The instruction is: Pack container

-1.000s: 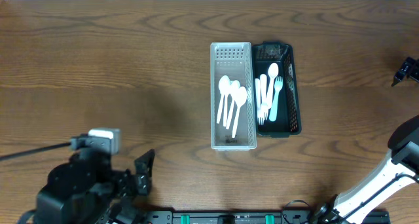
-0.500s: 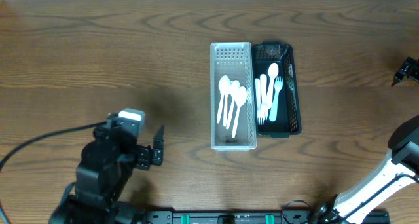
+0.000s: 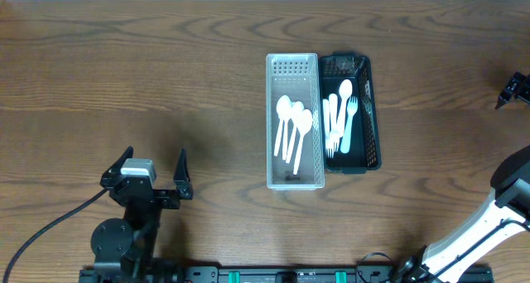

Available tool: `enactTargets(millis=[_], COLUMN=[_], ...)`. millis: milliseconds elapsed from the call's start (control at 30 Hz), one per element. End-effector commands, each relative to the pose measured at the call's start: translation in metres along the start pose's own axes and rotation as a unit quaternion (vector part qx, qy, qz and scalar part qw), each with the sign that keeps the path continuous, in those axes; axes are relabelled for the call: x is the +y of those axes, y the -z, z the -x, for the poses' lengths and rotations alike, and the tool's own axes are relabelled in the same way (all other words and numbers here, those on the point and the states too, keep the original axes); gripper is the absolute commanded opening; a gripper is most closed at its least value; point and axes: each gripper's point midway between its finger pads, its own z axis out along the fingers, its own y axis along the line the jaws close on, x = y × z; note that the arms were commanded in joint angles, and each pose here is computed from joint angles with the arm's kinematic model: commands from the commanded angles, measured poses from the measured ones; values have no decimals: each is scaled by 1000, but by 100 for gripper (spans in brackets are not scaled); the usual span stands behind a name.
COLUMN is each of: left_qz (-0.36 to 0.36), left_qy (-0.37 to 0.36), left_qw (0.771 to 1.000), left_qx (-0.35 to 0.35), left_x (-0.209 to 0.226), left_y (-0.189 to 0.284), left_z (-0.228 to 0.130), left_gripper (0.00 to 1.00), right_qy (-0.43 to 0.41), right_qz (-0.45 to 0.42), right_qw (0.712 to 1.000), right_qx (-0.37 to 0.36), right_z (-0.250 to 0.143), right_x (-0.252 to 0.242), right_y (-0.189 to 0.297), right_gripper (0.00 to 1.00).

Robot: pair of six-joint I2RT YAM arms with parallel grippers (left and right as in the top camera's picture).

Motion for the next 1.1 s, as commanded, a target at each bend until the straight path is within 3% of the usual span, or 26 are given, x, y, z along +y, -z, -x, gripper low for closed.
enactTargets(millis=[0, 400, 567, 767, 1067], left_qz=[12, 31, 36, 99, 101], left_qy=[-6, 9, 37, 121, 66], left_qw=[1000, 999, 998, 988, 993], left_qx=[-12, -32, -21, -3, 7], left_x=[7, 19, 22, 44, 45], left_y=[1, -14, -22, -25, -25], left_z=[0, -40, -61, -89, -91], left_gripper=[98, 98, 98, 98, 98], right_qy=[-8, -8, -8, -8, -8], right_qz=[0, 0, 0, 0, 0], right_qw=[1000, 1000, 1000, 1000, 1000], right_qx=[1, 1, 1, 1, 1], right_z=[-1, -1, -1, -1, -1], right_x=[-2, -2, -2, -2, -2], right_y=[-1, -1, -1, -1, -1], right_gripper=[99, 99, 99, 99, 99])
